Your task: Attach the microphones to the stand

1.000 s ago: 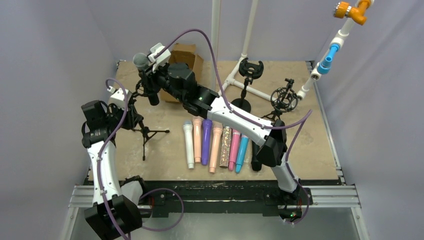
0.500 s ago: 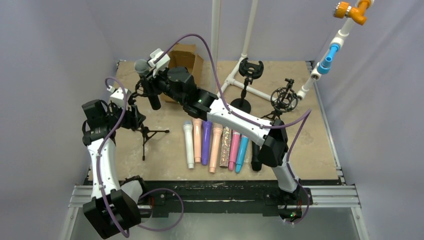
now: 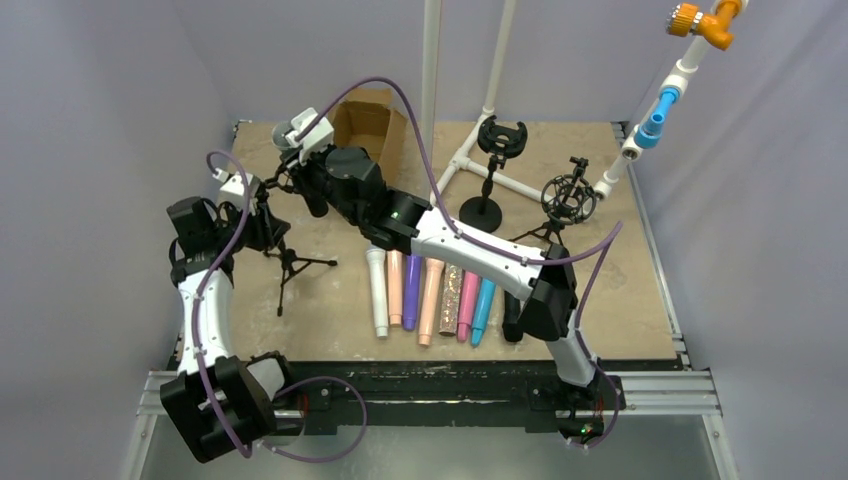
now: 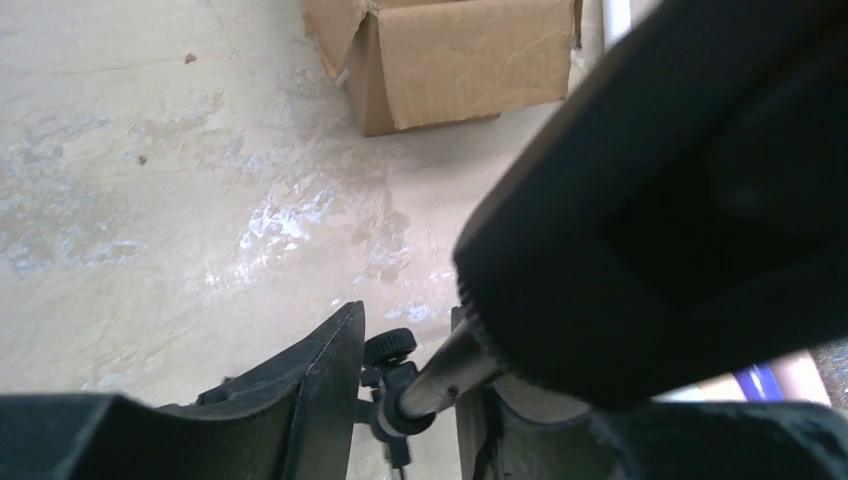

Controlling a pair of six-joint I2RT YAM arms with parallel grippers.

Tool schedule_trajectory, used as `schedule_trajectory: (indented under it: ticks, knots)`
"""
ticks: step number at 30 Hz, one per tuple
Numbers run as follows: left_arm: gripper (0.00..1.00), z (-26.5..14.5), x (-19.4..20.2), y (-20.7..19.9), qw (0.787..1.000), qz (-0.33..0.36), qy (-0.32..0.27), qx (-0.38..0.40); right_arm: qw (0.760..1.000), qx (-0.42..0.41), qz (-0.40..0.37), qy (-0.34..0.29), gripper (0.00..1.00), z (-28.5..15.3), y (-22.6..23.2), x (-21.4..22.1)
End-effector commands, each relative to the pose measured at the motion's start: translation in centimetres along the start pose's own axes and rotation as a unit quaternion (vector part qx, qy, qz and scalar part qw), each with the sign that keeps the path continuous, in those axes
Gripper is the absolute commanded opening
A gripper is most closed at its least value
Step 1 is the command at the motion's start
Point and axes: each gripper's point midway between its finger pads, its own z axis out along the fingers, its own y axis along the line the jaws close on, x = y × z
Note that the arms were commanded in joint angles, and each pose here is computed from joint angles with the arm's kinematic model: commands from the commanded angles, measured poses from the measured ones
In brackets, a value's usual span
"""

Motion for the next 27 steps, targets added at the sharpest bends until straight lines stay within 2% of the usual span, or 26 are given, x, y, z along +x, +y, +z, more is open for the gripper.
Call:
schedule_trajectory:
  ticks: [1, 9, 13, 17, 19, 22, 24, 27]
  knots:
    - [0.34, 1.2, -0.3, 0.4, 0.999, -0.013, -0.032, 0.013, 0.997, 0.029, 0.018, -0.072, 0.12, -3.2, -1.6, -7.3]
    - [0.19, 5.1, -2.1, 0.5, 0.997, 0.000, -0.056, 0.055, 0.996, 0.028, 0.007, -0.083, 0.11, -2.6, -1.2, -8.5]
    - [0.17, 7.4, -2.3, -0.3, 0.995, 0.005, -0.055, 0.083, 0.996, 0.040, -0.010, -0.077, 0.12, -1.3, -1.2, -7.7]
    - [0.17, 9.8, -2.3, -1.4, 0.992, 0.019, -0.057, 0.109, 0.993, 0.098, -0.025, -0.062, 0.12, -0.4, -3.8, -6.5]
    - [0.17, 10.8, -2.3, -1.9, 0.992, 0.021, -0.023, 0.124, 0.993, 0.106, -0.017, -0.057, 0.12, -0.1, -4.9, -6.0]
    - [0.18, 11.6, -2.4, -1.9, 0.990, 0.015, -0.004, 0.140, 0.992, 0.109, -0.005, -0.055, 0.12, 0.2, -6.1, -5.5]
    - [0.18, 11.6, -2.8, -2.1, 0.989, 0.015, -0.009, 0.146, 0.992, 0.109, -0.003, -0.056, 0.12, 0.3, -6.5, -5.5]
    - [0.18, 11.6, -4.1, -2.5, 0.988, 0.035, -0.046, 0.144, 0.992, 0.112, -0.007, -0.052, 0.12, 0.8, -6.8, -5.1]
